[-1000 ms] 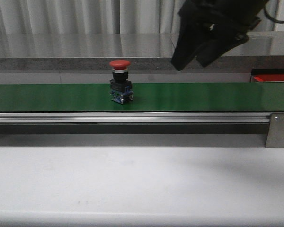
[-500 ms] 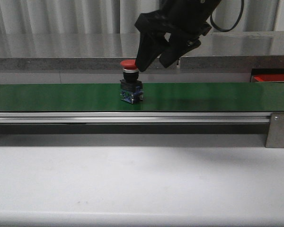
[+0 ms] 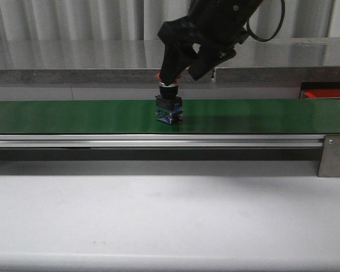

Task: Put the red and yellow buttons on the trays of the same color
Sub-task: 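Carry the red button toward the red tray with the right gripper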

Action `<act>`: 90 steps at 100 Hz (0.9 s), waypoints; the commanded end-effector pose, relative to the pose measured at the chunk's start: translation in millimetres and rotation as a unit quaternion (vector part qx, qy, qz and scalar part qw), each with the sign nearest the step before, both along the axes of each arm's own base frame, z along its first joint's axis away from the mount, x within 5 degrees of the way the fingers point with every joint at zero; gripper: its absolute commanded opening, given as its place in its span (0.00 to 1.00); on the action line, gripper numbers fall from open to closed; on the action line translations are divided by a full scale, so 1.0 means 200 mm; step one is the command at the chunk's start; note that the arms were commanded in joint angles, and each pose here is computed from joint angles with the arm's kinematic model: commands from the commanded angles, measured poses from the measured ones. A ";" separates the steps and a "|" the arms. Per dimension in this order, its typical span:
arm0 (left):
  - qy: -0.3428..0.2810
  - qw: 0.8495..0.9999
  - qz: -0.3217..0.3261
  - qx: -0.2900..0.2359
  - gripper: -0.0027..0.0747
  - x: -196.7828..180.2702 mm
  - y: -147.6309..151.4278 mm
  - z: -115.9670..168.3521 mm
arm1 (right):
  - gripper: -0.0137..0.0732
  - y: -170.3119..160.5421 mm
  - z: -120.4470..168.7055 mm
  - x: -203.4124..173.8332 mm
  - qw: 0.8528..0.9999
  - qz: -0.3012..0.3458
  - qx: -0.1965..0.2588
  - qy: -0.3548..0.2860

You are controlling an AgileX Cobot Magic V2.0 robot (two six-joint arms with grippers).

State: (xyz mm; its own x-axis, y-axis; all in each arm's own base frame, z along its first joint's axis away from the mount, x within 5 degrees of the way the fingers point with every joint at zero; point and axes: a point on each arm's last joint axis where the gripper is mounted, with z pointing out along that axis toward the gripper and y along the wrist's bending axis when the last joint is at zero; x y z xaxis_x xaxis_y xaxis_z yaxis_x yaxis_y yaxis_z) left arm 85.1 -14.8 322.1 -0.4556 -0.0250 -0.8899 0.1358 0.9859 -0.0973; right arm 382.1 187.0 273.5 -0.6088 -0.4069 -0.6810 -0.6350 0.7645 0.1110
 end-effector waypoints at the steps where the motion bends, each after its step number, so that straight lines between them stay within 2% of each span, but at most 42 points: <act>1: -0.042 0.999 0.004 -0.012 0.01 0.01 0.00 0.06 | 0.73 0.00 0.18 -0.01 0.998 -0.012 0.030 -0.061; 33: -0.042 0.999 0.004 -0.012 0.01 0.01 0.00 0.06 | 0.73 0.00 0.18 0.00 0.997 -0.015 0.030 -0.067; 48: -0.042 0.999 0.004 -0.012 0.01 0.01 0.00 0.06 | 0.72 0.00 0.13 0.02 0.998 -0.015 0.020 -0.056; 55: -0.042 0.999 0.004 -0.012 0.01 0.01 0.00 0.06 | 0.67 0.00 0.10 0.03 0.998 -0.016 0.019 -0.049; 70: -0.042 0.999 0.004 -0.012 0.01 0.01 0.00 0.06 | 0.40 0.00 0.10 0.03 0.999 -0.020 0.022 -0.043; 75: -0.042 0.999 0.004 -0.012 0.01 0.01 0.00 0.06 | 0.34 0.00 0.11 0.03 0.999 -0.024 0.025 -0.041; 90: -0.042 0.999 0.004 -0.012 0.01 0.01 0.00 0.06 | 0.32 -0.03 0.18 0.03 0.999 -0.021 0.028 -0.022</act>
